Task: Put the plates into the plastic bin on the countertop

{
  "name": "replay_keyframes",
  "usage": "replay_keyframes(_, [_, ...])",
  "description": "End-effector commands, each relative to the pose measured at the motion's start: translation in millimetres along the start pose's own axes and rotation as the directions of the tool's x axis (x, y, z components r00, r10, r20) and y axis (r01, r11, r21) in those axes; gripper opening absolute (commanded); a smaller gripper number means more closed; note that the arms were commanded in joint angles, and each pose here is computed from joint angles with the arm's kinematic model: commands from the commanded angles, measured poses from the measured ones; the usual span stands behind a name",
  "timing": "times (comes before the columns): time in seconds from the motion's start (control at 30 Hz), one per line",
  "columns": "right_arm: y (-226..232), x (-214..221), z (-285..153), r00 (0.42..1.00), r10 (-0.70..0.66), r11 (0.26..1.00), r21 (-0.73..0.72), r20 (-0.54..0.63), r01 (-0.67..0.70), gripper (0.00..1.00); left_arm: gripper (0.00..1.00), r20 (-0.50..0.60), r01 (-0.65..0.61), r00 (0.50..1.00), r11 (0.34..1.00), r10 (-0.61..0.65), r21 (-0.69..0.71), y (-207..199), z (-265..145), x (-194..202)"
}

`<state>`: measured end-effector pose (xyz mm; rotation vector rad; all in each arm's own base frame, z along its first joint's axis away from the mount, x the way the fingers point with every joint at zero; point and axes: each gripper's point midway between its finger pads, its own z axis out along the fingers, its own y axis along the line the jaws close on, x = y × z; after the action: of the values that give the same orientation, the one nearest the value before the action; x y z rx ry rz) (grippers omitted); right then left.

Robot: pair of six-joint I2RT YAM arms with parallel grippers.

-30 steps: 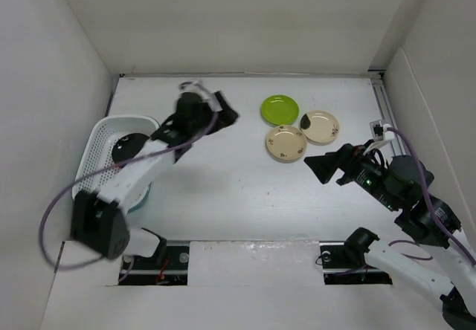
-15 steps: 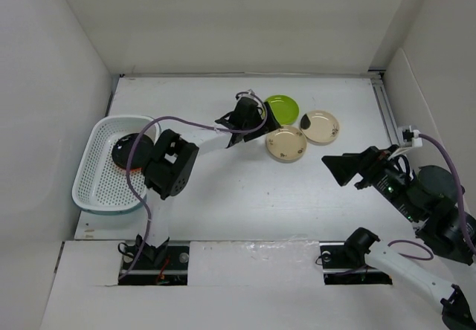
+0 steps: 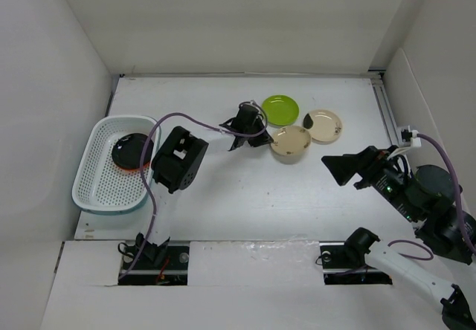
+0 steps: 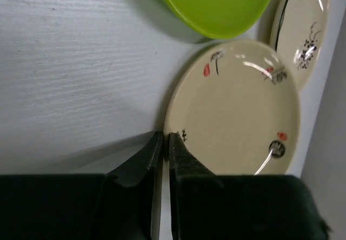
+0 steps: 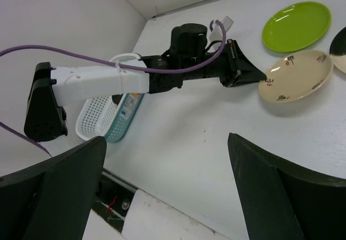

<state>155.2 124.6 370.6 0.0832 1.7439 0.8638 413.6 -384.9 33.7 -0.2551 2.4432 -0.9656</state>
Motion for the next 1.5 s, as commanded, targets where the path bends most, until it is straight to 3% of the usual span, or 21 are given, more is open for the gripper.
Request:
replay_keyframes(0.0, [1,-5,3,1.000,0.006,1.000,0.002,0.022,-0.006,1.00,0.00,-0.041,0.012,0.999,1.000,-0.011,0.023,2,1,1])
replay_keyframes(0.13, [1,-8,3,0.999,0.008,1.000,0.004,0.034,-0.008,1.00,0.00,0.005,0.025,1.000,1.000,-0.025,0.002,-2,-26,-20])
replay_keyframes(0.17, [1,-8,3,0.999,0.008,1.000,0.004,0.034,-0.008,1.00,0.00,0.073,0.004,0.997,1.000,-0.004,0.012,-14,-47,-41])
replay_keyframes(0.4, [7,-4,13,1.000,0.007,1.000,-0.018,0.015,-0.007,1.00,0.00,0.257,-0.046,0.966,0.999,0.041,0.013,-28,-155,-108])
replay_keyframes(0.53, [10,0,18,1.000,0.007,0.999,-0.035,0.002,-0.007,1.00,0.00,0.390,0.040,0.921,0.998,-0.019,-0.046,14,-222,-156])
replay_keyframes(0.63, [13,3,22,1.000,-0.003,0.999,-0.051,-0.012,0.003,1.00,0.00,0.416,0.120,0.905,0.992,-0.093,-0.040,59,-261,-165])
replay_keyframes(0.67, [14,4,22,1.000,-0.004,0.998,-0.059,-0.018,0.003,1.00,0.00,0.458,0.200,0.877,0.977,-0.145,-0.072,100,-280,-174])
replay_keyframes(0.73, [13,5,24,1.000,-0.023,0.998,-0.060,-0.015,0.022,1.00,0.00,0.532,0.251,0.829,0.965,-0.175,-0.073,123,-319,-178])
replay_keyframes(0.77, [15,6,23,0.999,-0.024,0.997,-0.069,-0.021,0.022,1.00,0.00,0.599,0.323,0.773,0.942,-0.207,-0.091,155,-347,-187])
replay_keyframes(0.83, [17,11,28,0.998,-0.049,0.995,-0.085,-0.043,0.046,1.00,0.00,0.645,0.433,0.718,0.893,-0.261,-0.121,197,-369,-171])
replay_keyframes(0.87, [20,10,28,0.998,-0.049,0.994,-0.100,-0.042,0.044,1.00,0.00,0.683,0.451,0.679,0.887,-0.270,-0.098,202,-388,-169])
replay_keyframes(0.9, [22,15,31,0.996,-0.062,0.992,-0.111,-0.064,0.055,1.00,0.00,0.719,0.530,0.624,0.842,-0.305,-0.103,236,-404,-157])
replay_keyframes(1.0, [26,16,31,0.993,-0.090,0.987,-0.137,-0.079,0.079,1.00,0.00,0.754,0.591,0.576,0.798,-0.315,-0.117,268,-425,-142])
replay_keyframes(1.33, [37,18,34,0.991,-0.110,0.976,-0.198,-0.080,0.092,1.00,0.00,0.750,0.705,0.556,0.681,-0.357,-0.199,324,-415,-101])
replay_keyframes(1.43, [37,18,34,0.991,-0.110,0.976,-0.198,-0.080,0.092,1.00,0.53,0.787,0.704,0.528,0.683,-0.320,-0.195,316,-431,-106])
replay_keyframes(1.47, [37,18,34,0.991,-0.110,0.976,-0.198,-0.080,0.092,1.00,0.62,0.792,0.697,0.525,0.691,-0.310,-0.191,312,-434,-107])
